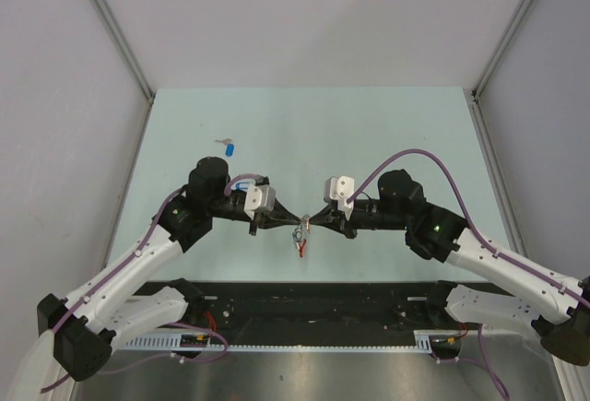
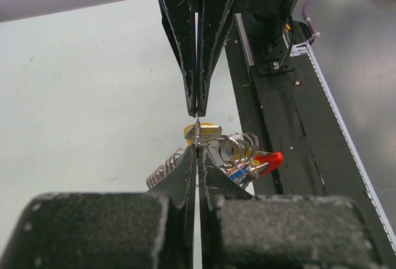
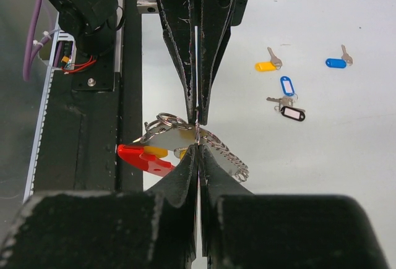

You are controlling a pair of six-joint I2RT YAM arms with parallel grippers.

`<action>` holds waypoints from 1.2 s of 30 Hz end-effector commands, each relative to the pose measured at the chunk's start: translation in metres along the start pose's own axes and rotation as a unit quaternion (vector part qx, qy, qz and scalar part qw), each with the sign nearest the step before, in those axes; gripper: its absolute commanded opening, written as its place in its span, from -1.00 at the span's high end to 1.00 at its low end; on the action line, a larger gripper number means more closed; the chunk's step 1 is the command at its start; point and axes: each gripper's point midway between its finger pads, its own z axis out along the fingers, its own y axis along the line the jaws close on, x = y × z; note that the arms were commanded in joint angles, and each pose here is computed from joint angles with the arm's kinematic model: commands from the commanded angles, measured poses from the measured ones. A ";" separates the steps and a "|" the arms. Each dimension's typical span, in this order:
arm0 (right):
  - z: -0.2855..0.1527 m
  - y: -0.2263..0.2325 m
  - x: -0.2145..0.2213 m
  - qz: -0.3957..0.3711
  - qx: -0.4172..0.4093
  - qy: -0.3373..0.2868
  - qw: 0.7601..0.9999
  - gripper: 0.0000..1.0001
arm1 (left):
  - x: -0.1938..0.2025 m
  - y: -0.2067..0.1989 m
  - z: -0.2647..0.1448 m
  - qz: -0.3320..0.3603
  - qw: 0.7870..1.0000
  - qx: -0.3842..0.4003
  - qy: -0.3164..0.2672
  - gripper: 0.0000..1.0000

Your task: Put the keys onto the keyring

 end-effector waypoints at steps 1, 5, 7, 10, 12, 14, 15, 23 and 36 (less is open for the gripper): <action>0.002 0.001 -0.016 -0.013 -0.007 -0.029 0.999 1.00 | -0.015 -0.007 -0.002 0.028 0.999 0.019 -0.024 1.00; 0.002 0.001 -0.019 -0.017 -0.005 -0.035 0.999 1.00 | -0.014 -0.009 -0.001 0.028 0.999 0.027 -0.022 1.00; 0.002 0.002 -0.020 -0.017 -0.005 -0.037 0.999 1.00 | -0.013 -0.011 -0.001 0.027 0.999 0.030 -0.017 1.00; 0.003 0.003 -0.022 -0.019 -0.006 -0.040 0.999 1.00 | -0.010 -0.012 0.001 0.023 0.999 0.035 -0.010 1.00; 0.003 0.002 -0.022 -0.019 -0.004 -0.040 0.999 1.00 | -0.011 -0.012 0.001 0.025 0.999 0.036 -0.011 1.00; 0.003 0.002 -0.022 -0.019 -0.004 -0.039 0.999 1.00 | -0.011 -0.012 0.001 0.024 0.999 0.036 -0.010 1.00; 0.003 0.002 -0.022 -0.019 -0.003 -0.039 0.999 1.00 | -0.011 -0.012 0.001 0.025 0.999 0.035 -0.010 1.00; 0.006 0.001 -0.020 -0.014 -0.001 -0.035 0.999 1.00 | -0.012 -0.015 0.001 0.025 0.999 0.042 -0.012 0.99; 0.011 -0.003 -0.010 0.003 -0.011 -0.024 1.000 1.00 | -0.017 -0.021 0.000 0.036 0.998 0.054 -0.023 1.00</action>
